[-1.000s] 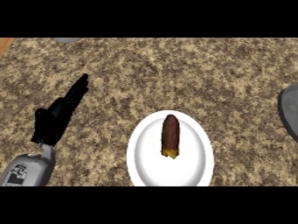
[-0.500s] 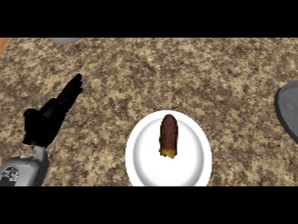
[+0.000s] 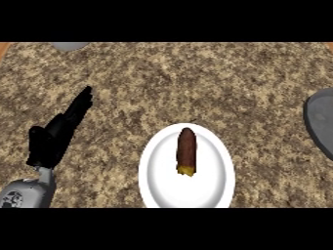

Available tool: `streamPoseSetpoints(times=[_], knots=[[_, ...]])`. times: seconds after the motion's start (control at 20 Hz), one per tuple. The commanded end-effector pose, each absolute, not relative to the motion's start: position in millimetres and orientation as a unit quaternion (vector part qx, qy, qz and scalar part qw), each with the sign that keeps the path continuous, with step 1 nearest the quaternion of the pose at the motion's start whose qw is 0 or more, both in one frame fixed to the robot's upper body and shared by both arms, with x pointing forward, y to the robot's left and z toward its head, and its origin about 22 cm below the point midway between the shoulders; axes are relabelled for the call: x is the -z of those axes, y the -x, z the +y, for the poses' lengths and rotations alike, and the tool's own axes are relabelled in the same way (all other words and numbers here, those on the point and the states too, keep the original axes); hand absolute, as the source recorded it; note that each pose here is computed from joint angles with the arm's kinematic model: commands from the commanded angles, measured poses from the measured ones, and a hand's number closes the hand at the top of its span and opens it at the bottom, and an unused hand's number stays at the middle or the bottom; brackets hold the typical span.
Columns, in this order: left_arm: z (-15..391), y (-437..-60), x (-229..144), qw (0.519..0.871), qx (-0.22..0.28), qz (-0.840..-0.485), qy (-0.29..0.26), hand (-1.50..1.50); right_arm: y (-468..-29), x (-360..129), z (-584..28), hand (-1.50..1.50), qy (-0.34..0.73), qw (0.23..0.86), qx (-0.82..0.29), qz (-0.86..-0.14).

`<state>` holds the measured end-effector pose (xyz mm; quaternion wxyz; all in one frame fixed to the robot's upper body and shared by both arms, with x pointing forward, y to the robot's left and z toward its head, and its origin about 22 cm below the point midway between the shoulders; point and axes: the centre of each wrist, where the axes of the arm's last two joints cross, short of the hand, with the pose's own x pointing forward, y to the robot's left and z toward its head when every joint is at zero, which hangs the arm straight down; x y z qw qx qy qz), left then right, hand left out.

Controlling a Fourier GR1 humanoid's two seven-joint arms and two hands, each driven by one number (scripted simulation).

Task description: Pick the croissant from the plate and place it in the pan

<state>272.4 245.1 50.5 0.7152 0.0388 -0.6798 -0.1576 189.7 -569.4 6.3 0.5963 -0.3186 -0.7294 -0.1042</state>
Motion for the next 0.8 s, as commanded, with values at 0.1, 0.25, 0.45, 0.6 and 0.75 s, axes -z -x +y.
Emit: streamPoseSetpoints(times=[0.1,0.25,0.45,0.6,0.75], knots=[[258,-273,-55,0.721,0.151,-0.675,-0.041,0.0,-149,11,-574,-1.5,0.299,0.594,0.1,-0.74],[247,-280,-56,0.716,0.155,-0.68,-0.044,0.0,-128,28,-570,-1.5,0.293,0.583,0.107,-0.75],[257,-273,-53,0.717,0.147,-0.68,-0.043,0.0,-130,39,-558,-1.5,0.291,0.583,0.101,-0.752],[251,-268,-68,0.718,0.157,-0.676,-0.046,0.0,-108,49,-553,-1.5,0.29,0.58,0.104,-0.754],[255,-281,-49,0.717,0.16,-0.677,-0.049,0.0,-99,45,-557,-1.5,0.301,0.583,0.093,-0.749]])
